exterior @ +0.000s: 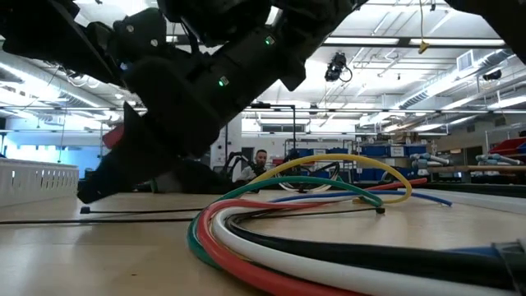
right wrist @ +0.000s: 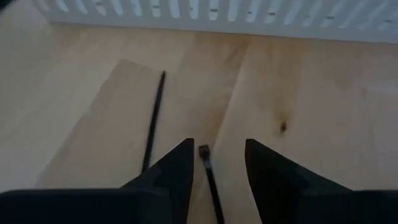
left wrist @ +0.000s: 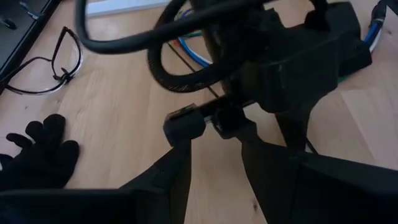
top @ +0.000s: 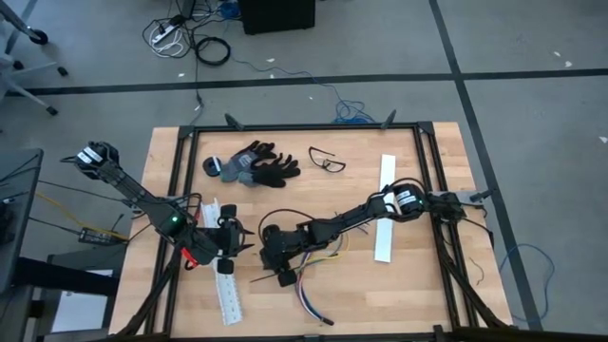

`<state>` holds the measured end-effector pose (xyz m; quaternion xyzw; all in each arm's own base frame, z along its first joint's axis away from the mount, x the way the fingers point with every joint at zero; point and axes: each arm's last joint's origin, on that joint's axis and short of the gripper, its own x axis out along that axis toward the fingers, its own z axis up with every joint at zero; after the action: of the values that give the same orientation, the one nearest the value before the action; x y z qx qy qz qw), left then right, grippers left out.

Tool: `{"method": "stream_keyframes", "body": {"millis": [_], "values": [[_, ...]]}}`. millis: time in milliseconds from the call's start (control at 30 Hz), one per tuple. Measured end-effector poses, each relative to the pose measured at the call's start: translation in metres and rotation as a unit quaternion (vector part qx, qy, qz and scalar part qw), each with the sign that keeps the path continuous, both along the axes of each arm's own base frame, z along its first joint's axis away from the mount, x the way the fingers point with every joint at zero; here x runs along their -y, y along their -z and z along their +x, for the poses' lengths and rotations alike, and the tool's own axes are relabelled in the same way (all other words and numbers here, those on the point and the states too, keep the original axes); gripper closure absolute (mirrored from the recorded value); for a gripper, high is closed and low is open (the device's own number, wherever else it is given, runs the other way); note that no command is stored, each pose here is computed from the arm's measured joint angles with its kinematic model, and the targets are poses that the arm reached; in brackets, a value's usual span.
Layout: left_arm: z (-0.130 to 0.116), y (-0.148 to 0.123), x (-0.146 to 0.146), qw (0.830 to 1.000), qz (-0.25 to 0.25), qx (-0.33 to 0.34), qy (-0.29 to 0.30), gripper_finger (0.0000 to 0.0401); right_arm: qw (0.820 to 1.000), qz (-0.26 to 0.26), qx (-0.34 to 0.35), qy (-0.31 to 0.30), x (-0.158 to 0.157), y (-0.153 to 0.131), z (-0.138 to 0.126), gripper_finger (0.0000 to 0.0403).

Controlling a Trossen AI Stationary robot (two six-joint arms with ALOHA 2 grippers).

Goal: Ziptie cables
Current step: Insert the top black zip tie pointed tail end through the slot to form a loop

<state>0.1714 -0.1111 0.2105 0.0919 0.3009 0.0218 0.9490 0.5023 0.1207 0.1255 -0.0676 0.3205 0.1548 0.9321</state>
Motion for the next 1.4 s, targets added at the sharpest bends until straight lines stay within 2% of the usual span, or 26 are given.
{"method": "stream_keyframes", "body": {"millis": [500, 600, 733, 800, 967, 1100, 1267, 1400], "values": [[0.000, 0.000, -0.002, 1.000, 0.027, 0.007, -0.013, 0.0264, 0.999, 0.042, -0.005, 0.000, -0.003, 0.028, 0.005, 0.0272], [-0.001, 0.001, -0.003, 0.999, 0.034, 0.002, -0.017, 0.0264, 0.999, 0.045, -0.010, 0.001, -0.004, 0.030, 0.004, 0.0301], [-0.002, 0.002, -0.004, 0.999, 0.039, -0.005, -0.023, 0.0264, 0.999, 0.033, -0.019, -0.002, -0.007, 0.029, 0.002, 0.0382], [-0.002, 0.002, -0.004, 0.999, 0.039, -0.006, -0.024, 0.0264, 0.999, 0.026, -0.019, -0.002, -0.007, 0.029, 0.002, 0.0391], [-0.002, 0.003, -0.004, 0.999, 0.039, -0.007, -0.024, 0.0264, 1.000, -0.004, -0.020, -0.002, -0.005, 0.007, -0.004, 0.0402], [-0.002, 0.003, -0.004, 0.999, 0.039, -0.007, -0.024, 0.0264, 0.998, -0.061, 0.006, 0.012, -0.006, -0.032, -0.012, 0.0402], [-0.002, 0.002, -0.004, 0.999, 0.029, -0.005, -0.031, 0.0264, 0.993, -0.103, 0.041, 0.030, -0.005, -0.080, -0.024, 0.0402], [-0.002, 0.003, -0.004, 0.999, 0.029, -0.005, -0.030, 0.0264, 0.996, -0.078, 0.027, 0.031, -0.003, -0.095, -0.031, 0.0402]]}}
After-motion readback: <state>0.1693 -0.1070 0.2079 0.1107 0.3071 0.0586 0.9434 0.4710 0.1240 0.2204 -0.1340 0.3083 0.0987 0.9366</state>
